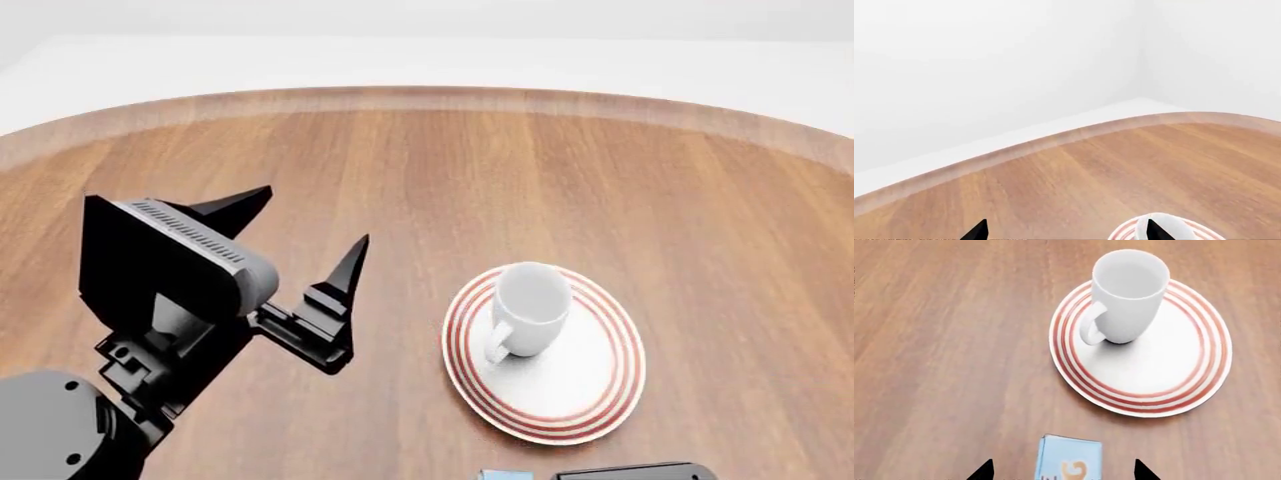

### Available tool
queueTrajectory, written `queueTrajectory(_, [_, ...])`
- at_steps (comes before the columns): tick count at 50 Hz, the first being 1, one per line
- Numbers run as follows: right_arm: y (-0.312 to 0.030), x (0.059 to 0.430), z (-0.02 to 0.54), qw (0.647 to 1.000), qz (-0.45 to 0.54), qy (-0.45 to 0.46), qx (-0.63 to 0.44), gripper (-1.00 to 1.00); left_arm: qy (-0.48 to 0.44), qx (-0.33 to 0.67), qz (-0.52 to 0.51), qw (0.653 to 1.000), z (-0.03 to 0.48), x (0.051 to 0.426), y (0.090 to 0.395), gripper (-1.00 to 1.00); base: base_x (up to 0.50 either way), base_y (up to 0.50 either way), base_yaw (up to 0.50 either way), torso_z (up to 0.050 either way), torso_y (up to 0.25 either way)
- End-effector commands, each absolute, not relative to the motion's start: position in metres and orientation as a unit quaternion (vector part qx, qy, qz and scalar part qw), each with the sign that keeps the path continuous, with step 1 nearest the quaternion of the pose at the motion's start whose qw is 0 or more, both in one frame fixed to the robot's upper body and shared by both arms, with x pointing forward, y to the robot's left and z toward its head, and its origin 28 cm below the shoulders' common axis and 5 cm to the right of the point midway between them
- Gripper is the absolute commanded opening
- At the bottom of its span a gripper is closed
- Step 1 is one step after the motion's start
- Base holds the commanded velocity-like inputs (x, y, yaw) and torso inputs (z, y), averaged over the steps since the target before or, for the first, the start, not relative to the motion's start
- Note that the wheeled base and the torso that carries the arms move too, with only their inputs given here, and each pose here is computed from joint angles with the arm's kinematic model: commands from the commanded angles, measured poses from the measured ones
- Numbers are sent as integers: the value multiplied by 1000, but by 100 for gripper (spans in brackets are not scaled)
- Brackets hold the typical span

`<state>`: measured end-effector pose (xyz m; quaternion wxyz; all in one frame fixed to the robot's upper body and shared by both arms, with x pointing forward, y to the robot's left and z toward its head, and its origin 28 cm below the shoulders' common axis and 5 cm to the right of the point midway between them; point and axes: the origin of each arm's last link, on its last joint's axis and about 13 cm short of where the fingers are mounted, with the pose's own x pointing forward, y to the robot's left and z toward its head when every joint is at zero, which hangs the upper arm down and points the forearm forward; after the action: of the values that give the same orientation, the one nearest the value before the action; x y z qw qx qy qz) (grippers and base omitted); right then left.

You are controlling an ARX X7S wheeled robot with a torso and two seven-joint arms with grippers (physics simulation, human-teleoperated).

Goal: Pick up the white mug and put it on the plate, and put the chocolate pudding to the right of the plate.

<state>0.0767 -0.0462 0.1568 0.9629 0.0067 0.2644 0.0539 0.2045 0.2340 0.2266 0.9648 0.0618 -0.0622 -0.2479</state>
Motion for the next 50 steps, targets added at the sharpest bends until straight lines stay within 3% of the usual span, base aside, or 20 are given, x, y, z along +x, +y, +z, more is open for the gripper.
queueTrajectory(1, [-43, 82, 157, 963, 42, 265, 23, 100, -76, 55, -263, 960, 230, 207, 230, 100, 0, 0, 0, 0, 0])
queueTrajectory(50, [-42, 87, 128, 945, 43, 319, 53, 100, -60, 42, -266, 961, 220, 212, 228, 100, 0, 0, 0, 0, 0])
